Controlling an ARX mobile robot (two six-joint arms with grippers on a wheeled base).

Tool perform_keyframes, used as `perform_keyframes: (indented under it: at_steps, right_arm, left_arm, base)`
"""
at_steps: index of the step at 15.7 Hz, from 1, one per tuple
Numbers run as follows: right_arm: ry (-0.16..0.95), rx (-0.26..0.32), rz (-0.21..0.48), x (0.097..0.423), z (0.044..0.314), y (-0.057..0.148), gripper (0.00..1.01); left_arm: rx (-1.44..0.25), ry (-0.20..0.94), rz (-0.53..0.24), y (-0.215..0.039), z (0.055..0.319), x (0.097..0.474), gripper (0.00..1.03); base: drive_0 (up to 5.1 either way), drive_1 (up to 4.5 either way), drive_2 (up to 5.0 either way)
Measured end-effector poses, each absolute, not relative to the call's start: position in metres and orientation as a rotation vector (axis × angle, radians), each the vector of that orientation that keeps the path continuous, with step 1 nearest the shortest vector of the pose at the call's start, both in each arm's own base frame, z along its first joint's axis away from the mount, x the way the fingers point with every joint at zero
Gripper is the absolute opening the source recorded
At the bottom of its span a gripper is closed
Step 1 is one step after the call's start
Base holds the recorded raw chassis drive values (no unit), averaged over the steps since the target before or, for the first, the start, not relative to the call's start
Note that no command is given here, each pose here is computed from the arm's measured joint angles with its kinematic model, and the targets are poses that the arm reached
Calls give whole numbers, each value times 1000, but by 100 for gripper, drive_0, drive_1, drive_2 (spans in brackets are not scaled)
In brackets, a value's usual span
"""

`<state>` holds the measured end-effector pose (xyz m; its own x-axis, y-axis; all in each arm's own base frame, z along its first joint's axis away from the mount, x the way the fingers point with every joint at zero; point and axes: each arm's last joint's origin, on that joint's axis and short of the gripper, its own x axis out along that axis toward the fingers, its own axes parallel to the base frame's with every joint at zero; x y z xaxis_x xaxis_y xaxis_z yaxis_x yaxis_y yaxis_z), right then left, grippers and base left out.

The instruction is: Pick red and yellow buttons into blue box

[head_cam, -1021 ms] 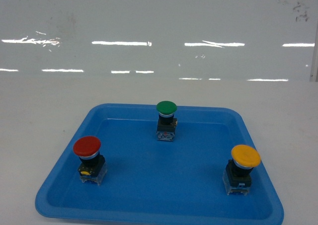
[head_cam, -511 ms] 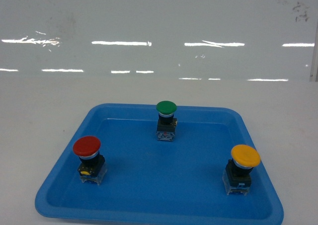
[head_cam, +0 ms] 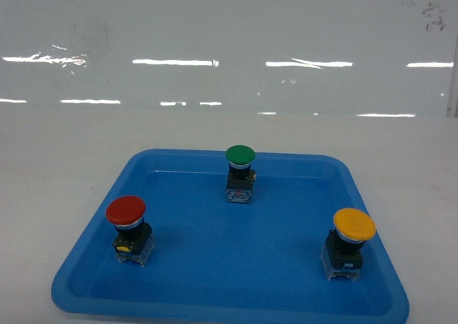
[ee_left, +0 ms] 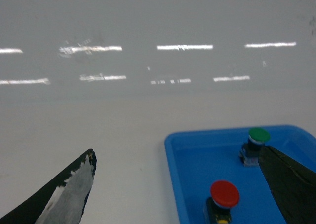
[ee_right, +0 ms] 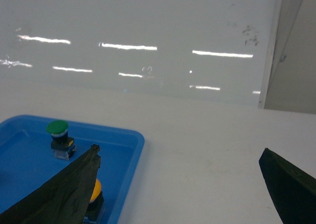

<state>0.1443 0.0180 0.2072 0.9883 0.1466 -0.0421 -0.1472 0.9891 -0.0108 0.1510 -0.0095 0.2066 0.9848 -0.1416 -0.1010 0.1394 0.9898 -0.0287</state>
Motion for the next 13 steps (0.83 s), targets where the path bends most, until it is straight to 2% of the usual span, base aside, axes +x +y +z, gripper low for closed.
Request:
perform_keyframes:
  at_steps: [3,6,8,10,12,13]
  right_arm:
    - [121,-14,214,173,215,25,98]
    - [162,-27,291,205,233,38,98]
    - [264,-33,345,214,228,47,98]
    - [354,-32,433,226,225,62,98]
    - [418,-68,500,242,213,83,98]
    - [459,-79,506,248,206,87,98]
  left_arm:
    - [33,214,-155,-20,210,177,98]
    - [70,231,-186,-33,224,207,98]
    - [82,289,-205,-38,214,216,98]
    - [80,268,-208,-39,217,215,98]
    - [80,268,-208,-39,217,215,98]
    - [80,268,-208,-39,217,215,98]
  base:
    - [0,0,0]
    - [0,0,0]
    - [0,0,0]
    - [0,0,0]
    - [0,0,0]
    - [0,0,0]
